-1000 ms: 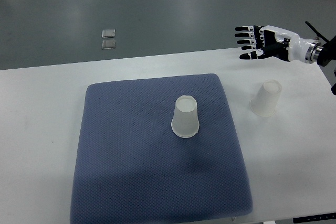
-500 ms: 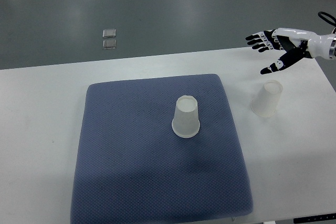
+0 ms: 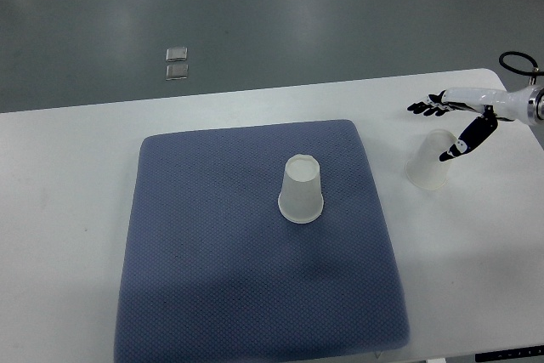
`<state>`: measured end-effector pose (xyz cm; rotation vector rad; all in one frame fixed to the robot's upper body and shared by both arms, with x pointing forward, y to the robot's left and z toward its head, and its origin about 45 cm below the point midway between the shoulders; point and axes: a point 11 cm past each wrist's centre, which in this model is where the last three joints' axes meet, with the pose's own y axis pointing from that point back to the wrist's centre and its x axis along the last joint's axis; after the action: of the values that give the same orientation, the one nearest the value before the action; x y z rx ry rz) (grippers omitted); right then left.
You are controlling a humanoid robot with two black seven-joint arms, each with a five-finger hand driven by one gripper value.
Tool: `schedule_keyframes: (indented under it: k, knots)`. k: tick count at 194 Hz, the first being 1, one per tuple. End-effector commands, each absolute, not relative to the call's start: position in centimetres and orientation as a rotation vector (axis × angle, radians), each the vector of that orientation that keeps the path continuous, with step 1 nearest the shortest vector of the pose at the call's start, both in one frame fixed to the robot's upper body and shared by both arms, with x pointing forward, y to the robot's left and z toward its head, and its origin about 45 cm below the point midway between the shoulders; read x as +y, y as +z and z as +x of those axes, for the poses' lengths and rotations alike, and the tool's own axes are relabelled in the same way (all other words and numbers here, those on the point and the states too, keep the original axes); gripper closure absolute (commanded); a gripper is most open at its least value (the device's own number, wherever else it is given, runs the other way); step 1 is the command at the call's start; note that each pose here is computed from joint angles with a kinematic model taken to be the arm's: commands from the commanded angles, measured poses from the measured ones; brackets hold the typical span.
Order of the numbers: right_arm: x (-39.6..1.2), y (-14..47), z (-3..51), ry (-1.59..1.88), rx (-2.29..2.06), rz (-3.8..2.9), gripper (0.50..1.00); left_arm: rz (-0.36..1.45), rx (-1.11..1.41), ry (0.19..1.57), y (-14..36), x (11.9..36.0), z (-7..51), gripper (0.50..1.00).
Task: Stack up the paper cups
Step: 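Rotate the right hand palm-down and lower it over the loose cup, then close the right hand fingers around the loose white cup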
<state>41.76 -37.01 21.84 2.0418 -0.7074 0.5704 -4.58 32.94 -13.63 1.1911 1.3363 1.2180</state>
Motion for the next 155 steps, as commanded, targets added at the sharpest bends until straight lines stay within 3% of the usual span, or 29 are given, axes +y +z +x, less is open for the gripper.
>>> schedule_keyframes:
  k: [1,126,140,155]
  knots:
    - [-37.1,20.2,41.3,0.594,-0.684,1.996,0.574,1.190,1.335,1.219,-13.6,32.9,-4.6,0.500]
    - [-37.3,17.9,41.6,0.620,-0.715,1.928,0.587,1.191,1.336,1.218,-13.6,32.9,-4.6,0.500]
    - [-37.3,17.9,41.7,0.632,-0.724,1.920,0.605,1.191,1.336,1.218,-13.6,32.9,-4.6,0.500]
    - [-37.2,17.6,41.6,0.640,-0.718,1.913,0.662,1.191,1.336,1.218,-13.6,32.9,-4.6,0.500]
